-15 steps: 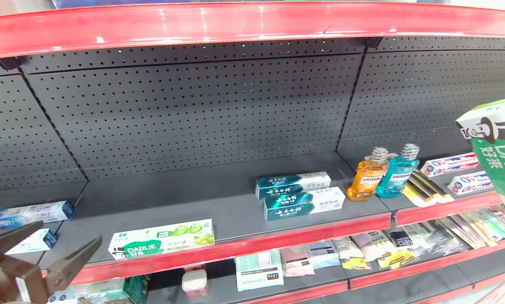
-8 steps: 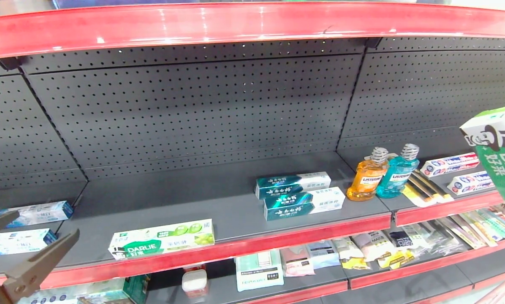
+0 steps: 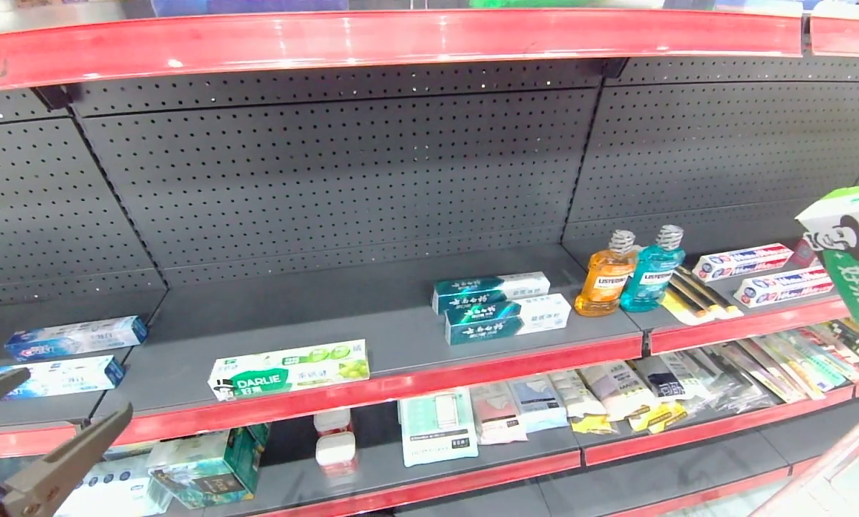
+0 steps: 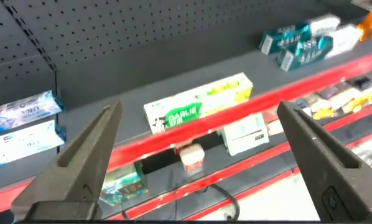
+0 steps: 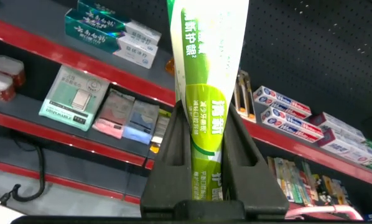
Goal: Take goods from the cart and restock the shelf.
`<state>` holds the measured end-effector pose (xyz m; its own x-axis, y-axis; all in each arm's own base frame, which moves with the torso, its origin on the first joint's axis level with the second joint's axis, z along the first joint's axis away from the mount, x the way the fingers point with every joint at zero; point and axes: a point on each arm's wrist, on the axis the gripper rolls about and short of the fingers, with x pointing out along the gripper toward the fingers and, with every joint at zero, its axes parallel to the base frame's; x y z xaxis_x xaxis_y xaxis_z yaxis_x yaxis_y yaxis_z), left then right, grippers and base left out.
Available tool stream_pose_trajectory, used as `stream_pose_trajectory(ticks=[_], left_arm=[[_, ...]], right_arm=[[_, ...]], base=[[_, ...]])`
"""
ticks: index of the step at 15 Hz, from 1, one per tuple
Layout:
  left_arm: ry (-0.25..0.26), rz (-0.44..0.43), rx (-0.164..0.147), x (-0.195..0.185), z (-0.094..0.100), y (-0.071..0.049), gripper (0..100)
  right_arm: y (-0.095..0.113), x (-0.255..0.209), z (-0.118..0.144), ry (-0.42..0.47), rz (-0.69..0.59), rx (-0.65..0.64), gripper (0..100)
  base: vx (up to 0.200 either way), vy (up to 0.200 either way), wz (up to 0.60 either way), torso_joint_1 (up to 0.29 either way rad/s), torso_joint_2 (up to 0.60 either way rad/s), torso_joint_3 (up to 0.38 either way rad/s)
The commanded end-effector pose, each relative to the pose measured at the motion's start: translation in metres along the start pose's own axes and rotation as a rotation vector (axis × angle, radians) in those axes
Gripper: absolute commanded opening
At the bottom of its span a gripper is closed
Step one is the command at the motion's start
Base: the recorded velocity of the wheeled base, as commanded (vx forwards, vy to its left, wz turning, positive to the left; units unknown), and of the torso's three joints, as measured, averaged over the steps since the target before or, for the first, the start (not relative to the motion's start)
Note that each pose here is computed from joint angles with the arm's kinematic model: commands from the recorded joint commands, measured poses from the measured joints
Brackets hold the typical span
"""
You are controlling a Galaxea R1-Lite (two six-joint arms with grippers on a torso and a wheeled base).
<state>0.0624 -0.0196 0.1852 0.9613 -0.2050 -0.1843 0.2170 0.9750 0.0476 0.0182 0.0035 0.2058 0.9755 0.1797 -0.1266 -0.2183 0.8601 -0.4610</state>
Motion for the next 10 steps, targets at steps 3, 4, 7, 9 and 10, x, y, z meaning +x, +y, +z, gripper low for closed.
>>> stream_pose_trajectory(ticks=[3, 4, 7, 9, 10], left_arm=[[-0.005, 0.000, 0.031, -0.010, -0.016, 0.001, 100], [-0.006, 0.000, 0.029, -0.010, -0.018, 0.001, 100], [-0.002, -0.002, 0.045, -0.013, -0.024, 0.001, 100], [-0.003, -0.002, 0.067, -0.015, -0.029, 0.001, 100], [-0.008, -0.003, 0.066, -0.016, -0.029, 0.002, 100]], right_arm=[[0.003, -0.002, -0.005, 0.004, 0.003, 0.001, 0], [0.003, -0.002, -0.006, 0.004, 0.003, 0.001, 0], [0.004, -0.001, -0.008, 0.009, 0.006, 0.001, 0], [0.004, -0.001, -0.008, 0.008, 0.005, 0.003, 0], [0.004, -0.001, -0.008, 0.009, 0.006, 0.003, 0]], base=[[0.000, 0.000, 0.60, 0.015, 0.00, -0.007], [0.000, 0.000, 0.60, 0.002, 0.00, 0.002], [0.000, 0.000, 0.60, 0.009, 0.00, 0.002], [0.000, 0.000, 0.60, 0.005, 0.00, 0.000], [0.000, 0.000, 0.60, 0.002, 0.01, -0.002]])
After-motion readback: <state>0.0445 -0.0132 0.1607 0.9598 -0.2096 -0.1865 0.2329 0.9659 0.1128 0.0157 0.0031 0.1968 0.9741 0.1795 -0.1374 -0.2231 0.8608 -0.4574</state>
